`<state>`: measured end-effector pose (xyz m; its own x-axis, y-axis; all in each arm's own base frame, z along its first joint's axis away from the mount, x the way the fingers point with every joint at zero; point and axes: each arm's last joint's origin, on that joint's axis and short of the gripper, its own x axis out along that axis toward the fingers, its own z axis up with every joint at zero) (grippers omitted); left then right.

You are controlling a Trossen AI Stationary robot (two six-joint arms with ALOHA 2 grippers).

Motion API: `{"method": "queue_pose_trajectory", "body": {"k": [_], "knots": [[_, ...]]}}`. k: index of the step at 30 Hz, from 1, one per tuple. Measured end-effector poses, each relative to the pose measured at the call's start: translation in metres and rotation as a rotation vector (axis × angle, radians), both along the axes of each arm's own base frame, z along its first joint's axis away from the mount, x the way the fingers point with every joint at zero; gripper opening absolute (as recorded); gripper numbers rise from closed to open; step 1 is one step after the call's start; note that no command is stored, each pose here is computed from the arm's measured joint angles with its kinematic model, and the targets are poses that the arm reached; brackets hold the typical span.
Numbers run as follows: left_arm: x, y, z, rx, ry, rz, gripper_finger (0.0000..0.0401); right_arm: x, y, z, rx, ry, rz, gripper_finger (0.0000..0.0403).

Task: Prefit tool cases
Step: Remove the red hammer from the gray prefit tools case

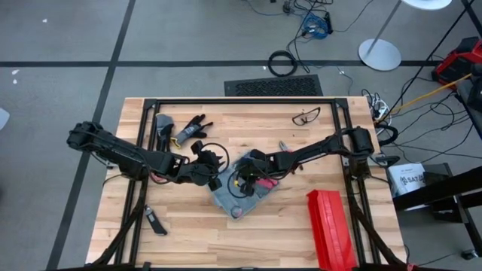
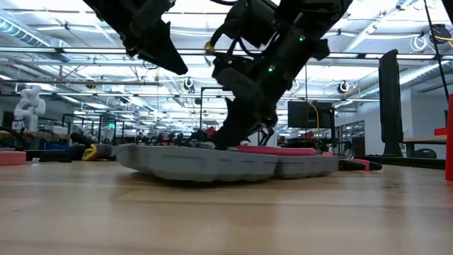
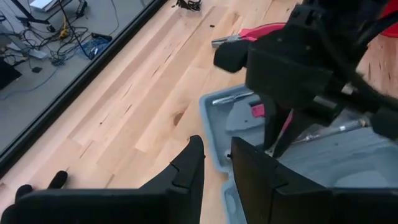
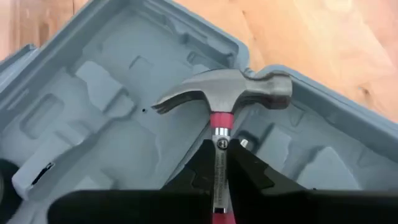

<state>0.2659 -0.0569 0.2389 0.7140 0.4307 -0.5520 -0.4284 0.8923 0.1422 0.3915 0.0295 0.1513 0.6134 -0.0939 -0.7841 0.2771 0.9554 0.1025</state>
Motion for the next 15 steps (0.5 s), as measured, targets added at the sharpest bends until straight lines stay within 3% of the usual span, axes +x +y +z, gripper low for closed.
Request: {"method": "queue_pose_trajectory", "body": {"k": [8, 11, 15], "knots": [[0.000, 0.000, 0.000, 0.003, -0.002, 0.004, 0.0086, -0.008, 0.000, 0.038, -0.021, -0.086, 0.028, 0.0003], [0.000, 0.000, 0.000, 0.004, -0.002, 0.005, 0.0086, -0.009, 0.002, 0.038, -0.063, -0.069, 0.080, 0.0003], [0.000, 0.000, 0.000, 0.005, -0.001, 0.005, 0.0086, -0.009, 0.007, 0.025, -0.096, -0.006, 0.154, 0.0035]]}}
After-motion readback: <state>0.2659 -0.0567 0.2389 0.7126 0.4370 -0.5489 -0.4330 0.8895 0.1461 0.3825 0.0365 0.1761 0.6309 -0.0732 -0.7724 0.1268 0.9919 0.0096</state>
